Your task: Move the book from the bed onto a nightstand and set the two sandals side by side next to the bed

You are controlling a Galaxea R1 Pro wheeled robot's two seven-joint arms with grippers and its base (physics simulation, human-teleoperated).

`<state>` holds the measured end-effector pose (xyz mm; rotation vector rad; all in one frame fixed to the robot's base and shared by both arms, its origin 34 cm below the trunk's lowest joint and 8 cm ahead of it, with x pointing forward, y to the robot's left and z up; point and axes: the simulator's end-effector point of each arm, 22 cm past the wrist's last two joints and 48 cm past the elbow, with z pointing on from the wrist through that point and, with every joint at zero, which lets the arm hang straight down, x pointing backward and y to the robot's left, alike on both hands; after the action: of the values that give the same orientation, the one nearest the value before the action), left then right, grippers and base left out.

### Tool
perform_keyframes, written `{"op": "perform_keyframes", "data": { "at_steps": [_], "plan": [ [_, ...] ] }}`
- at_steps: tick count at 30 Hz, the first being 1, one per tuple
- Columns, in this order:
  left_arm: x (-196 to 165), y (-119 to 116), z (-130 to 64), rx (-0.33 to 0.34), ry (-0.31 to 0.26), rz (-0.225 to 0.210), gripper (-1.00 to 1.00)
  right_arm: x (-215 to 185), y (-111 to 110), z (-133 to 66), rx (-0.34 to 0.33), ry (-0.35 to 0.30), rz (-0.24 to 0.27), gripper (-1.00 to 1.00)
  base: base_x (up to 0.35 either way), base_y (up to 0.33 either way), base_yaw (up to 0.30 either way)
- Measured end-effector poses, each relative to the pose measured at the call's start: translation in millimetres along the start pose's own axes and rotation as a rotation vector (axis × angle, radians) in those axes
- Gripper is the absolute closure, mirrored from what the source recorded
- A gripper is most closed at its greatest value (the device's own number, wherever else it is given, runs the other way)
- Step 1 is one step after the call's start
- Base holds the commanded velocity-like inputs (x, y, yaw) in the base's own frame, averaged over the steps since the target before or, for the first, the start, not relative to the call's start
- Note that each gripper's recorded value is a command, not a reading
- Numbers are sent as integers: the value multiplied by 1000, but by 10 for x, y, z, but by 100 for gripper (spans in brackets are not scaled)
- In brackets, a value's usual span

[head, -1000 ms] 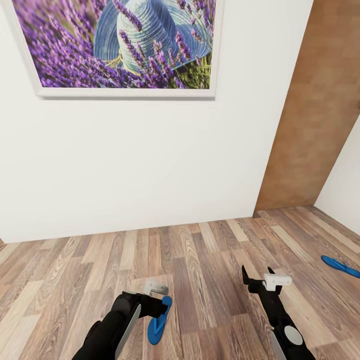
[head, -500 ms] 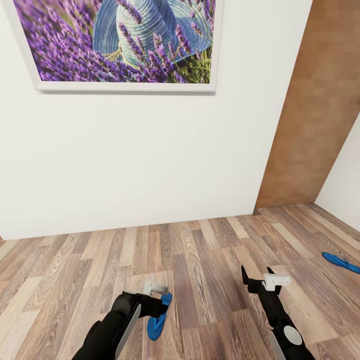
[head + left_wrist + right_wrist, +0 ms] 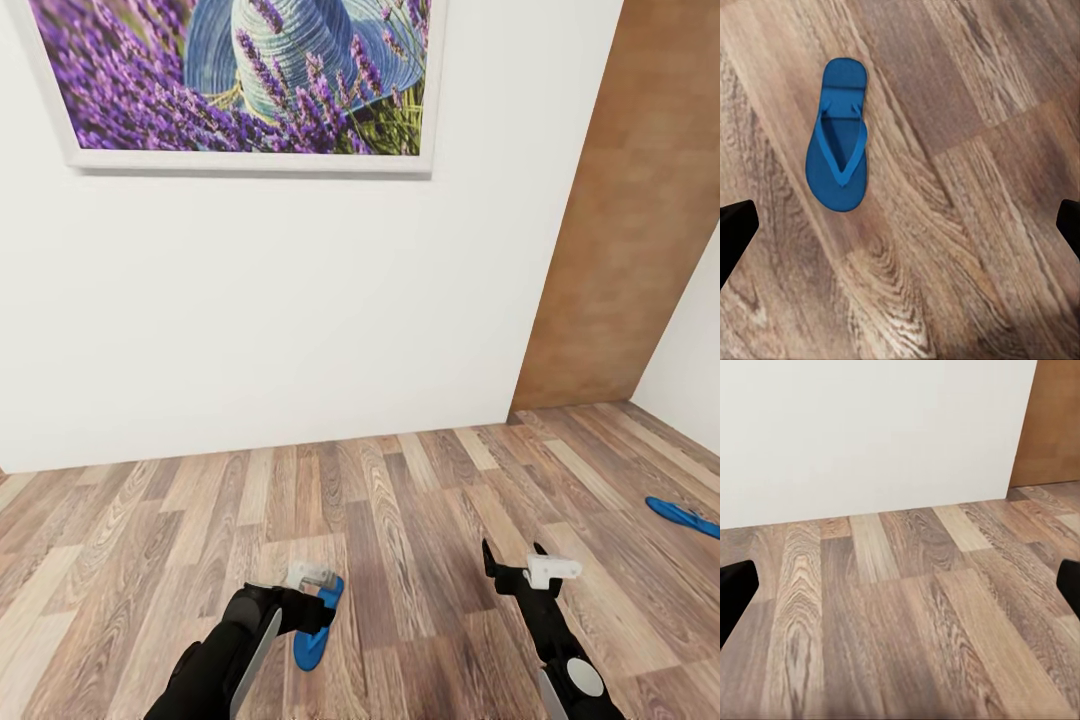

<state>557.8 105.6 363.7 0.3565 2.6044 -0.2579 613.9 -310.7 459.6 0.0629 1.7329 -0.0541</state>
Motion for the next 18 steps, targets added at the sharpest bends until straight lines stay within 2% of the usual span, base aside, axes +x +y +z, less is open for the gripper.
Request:
{"op": "perform_keyframes", "data": {
  "at_steps": [6,13,18],
  "plan": [
    [18,14,50,-4,-15,1,-100,76,-4,-8,1,1,0,-100,0,0,0],
    [9,235,37,-106,-18,1,-100,81,-5,-10,1,2,0,-100,0,0,0],
    [8,274,33,-124,-18,0,-100,79,-5,-9,1,2,0,-100,0,0,0]
  ]
}}
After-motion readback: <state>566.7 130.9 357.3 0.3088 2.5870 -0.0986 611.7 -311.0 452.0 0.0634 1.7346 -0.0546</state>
